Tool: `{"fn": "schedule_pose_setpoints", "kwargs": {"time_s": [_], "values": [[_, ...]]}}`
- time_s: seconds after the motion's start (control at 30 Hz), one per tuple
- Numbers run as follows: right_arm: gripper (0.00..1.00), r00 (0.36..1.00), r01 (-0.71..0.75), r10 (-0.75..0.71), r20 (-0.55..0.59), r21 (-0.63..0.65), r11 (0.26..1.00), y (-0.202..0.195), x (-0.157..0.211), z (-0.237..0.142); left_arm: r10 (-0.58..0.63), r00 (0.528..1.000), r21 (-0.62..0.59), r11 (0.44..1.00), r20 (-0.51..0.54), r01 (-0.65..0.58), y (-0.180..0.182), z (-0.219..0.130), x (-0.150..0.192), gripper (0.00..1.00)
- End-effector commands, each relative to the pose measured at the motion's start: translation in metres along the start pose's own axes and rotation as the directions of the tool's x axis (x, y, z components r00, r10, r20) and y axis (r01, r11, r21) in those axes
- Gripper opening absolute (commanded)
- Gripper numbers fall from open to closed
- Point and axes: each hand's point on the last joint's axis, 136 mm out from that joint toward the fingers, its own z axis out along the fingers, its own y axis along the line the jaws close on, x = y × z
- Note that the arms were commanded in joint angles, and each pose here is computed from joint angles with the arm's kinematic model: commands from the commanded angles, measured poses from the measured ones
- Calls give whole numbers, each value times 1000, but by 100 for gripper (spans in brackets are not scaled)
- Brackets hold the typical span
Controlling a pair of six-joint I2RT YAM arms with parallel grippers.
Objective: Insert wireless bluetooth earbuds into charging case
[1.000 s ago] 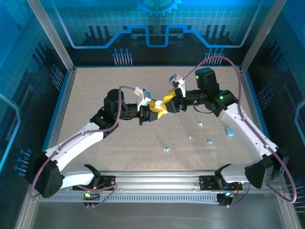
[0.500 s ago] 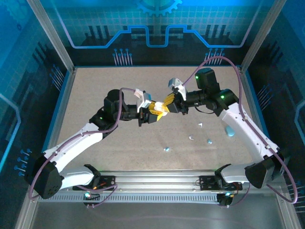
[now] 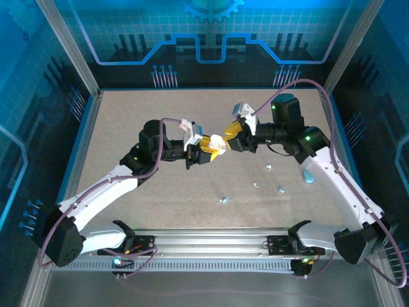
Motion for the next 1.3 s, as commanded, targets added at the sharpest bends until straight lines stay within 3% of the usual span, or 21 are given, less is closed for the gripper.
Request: {"fn": "schedule_pose_setpoints", "kwargs": {"time_s": [0.0,0.23,0.33,0.43,0.6,0.67,0.73,0.83,0.93,1.07,1.27], "values": [[34,1000,-4,4,25,10,1000,-1,-4,-4,61,997,16,998,43,-62,-8,-2,-12,24],[37,984,-166,153,91,154,974,-28,-12,-25,75,990,-71,995,118,-67,4,-4,-15,24],[39,942,-331,306,137,242,912,-49,-5,-38,78,984,-114,992,161,-59,12,-6,-15,23],[43,865,-500,479,147,320,805,-68,19,-47,76,979,-143,989,191,-49,18,-7,-14,23],[44,680,-695,718,147,444,566,-85,81,-52,60,971,-189,982,231,-16,26,-10,-10,23],[42,551,-757,817,169,513,405,-90,119,-57,54,969,-211,978,243,-1,29,-12,-9,23],[41,432,-804,885,172,517,292,-87,150,-54,50,967,-219,976,249,6,29,-14,-7,23],[40,299,-810,943,148,561,169,-78,196,-48,46,966,-233,972,253,14,30,-17,-5,23],[39,220,-811,964,145,576,99,-68,225,-41,51,965,-245,969,257,14,30,-19,-5,23],[39,169,-791,970,177,612,27,-57,257,-39,55,966,-251,968,254,11,29,-22,-3,23],[42,194,-756,965,176,654,33,-45,280,-38,67,963,-262,965,262,4,24,-29,-3,23]]}}
